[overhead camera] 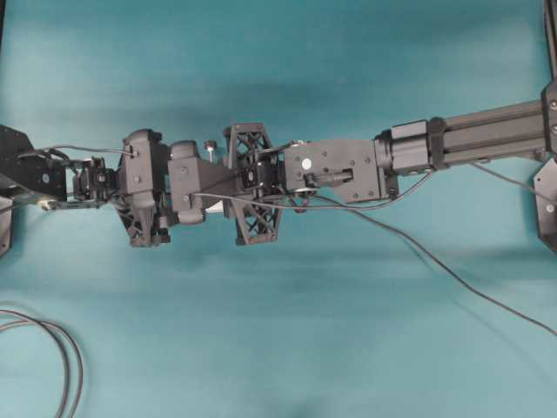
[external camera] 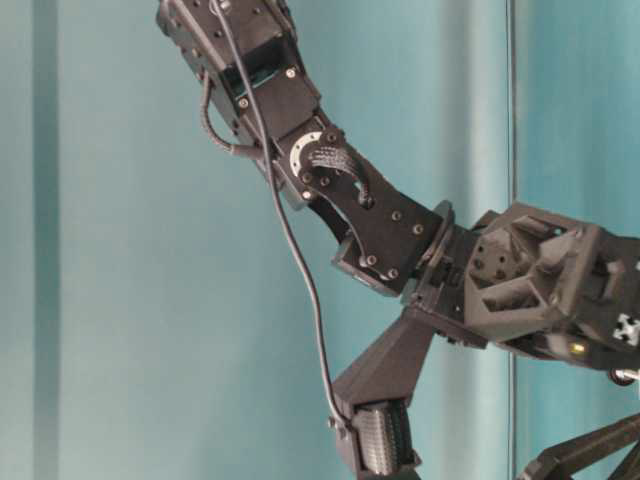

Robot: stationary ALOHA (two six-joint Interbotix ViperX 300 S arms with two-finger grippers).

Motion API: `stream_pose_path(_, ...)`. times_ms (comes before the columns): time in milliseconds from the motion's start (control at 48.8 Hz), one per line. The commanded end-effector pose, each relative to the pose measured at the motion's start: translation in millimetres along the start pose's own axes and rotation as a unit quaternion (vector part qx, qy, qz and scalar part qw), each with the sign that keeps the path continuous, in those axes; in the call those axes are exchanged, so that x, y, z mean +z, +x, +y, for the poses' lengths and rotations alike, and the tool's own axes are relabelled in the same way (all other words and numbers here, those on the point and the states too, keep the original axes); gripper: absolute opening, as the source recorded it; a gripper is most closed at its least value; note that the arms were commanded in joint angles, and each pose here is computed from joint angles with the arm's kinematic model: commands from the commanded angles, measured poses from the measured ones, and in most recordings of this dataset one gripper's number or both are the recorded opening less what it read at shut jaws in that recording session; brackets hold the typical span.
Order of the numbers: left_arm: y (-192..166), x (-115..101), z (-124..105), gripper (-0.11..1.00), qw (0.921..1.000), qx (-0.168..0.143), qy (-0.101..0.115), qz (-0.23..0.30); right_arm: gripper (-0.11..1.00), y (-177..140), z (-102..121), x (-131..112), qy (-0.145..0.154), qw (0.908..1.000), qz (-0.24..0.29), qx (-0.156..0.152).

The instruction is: Insert the USB cable into the female connector supported by the left arm.

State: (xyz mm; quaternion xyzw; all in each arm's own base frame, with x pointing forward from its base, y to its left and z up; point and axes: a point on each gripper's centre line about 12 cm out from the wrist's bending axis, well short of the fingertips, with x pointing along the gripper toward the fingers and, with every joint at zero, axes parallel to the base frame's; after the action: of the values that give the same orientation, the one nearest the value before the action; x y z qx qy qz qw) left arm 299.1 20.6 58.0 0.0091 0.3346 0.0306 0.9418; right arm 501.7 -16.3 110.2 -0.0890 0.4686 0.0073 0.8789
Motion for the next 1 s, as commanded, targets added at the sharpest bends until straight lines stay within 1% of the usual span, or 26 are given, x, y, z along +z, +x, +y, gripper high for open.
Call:
stream_pose_path(0,-2,7,-17,0.82,0.9995,-0.023,0.019,-0.010,0.51,-21,5,21,-0.005,0.9994,-0.033,0.001)
stream_pose_path(62,-6,5,-17,0.82,0.9995,-0.024,0.019,-0.004,0.64,-24,5,22,-0.005,0.9994,-0.035,0.000)
stream_pose_path(103,-9,3,-17,0.82,0.9995,-0.024,0.019,-0.001,0.67,-27,5,22,-0.004,0.9993,-0.036,0.000)
stream_pose_path(287,-31,-5,-16,0.82,0.9994,-0.025,0.018,0.014,0.65,-49,4,14,0.000,0.9993,-0.038,-0.001)
stream_pose_path(472,-59,-10,-14,0.82,0.9994,-0.025,0.017,0.018,0.65,-75,4,-7,0.009,0.9994,-0.032,0.000)
stream_pose_path(677,-84,2,-13,0.82,0.9995,-0.026,0.016,0.011,0.65,-108,3,-25,0.015,0.9991,-0.039,-0.003)
stream_pose_path(820,-103,11,-11,0.82,0.9996,-0.025,0.014,0.004,0.65,-132,-4,-37,0.022,0.9985,-0.049,-0.010)
stream_pose_path(923,-118,18,-7,0.82,0.9996,-0.021,0.009,-0.014,0.65,-146,-6,-46,0.026,0.9981,-0.054,-0.013)
stream_pose_path(984,-127,21,-6,0.82,0.9992,-0.018,0.010,-0.034,0.65,-151,-6,-50,0.027,0.9980,-0.056,-0.013)
